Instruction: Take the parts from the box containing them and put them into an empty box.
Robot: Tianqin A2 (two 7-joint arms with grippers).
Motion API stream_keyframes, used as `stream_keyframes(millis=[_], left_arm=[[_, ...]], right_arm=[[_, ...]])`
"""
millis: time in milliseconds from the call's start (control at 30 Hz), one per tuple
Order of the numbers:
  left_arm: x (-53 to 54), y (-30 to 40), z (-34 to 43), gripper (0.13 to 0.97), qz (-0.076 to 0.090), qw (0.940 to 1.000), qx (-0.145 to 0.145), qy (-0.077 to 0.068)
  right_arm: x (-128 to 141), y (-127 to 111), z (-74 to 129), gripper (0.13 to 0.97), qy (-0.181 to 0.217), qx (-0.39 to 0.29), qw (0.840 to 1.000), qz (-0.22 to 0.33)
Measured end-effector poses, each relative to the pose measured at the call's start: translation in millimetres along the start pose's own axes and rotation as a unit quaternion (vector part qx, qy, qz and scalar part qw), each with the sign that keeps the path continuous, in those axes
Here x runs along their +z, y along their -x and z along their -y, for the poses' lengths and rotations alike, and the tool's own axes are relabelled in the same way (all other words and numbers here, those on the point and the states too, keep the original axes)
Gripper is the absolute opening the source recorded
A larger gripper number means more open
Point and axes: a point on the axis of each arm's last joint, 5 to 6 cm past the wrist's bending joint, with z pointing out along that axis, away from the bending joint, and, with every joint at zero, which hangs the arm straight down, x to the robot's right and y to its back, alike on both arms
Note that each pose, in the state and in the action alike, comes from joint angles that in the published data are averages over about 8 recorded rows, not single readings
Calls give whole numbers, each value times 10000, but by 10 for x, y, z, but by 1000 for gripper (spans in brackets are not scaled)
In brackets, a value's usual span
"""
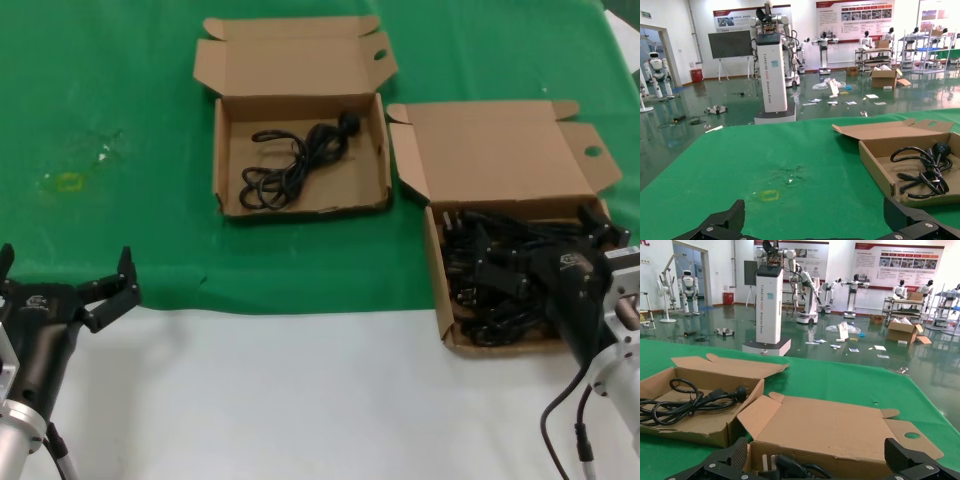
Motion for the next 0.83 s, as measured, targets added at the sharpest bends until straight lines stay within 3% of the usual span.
stream_keyframes(millis=[833], left_arm=[[0,0,0,966,0,10000,0,0]], right_arm=[[0,0,0,966,0,0,10000,0]])
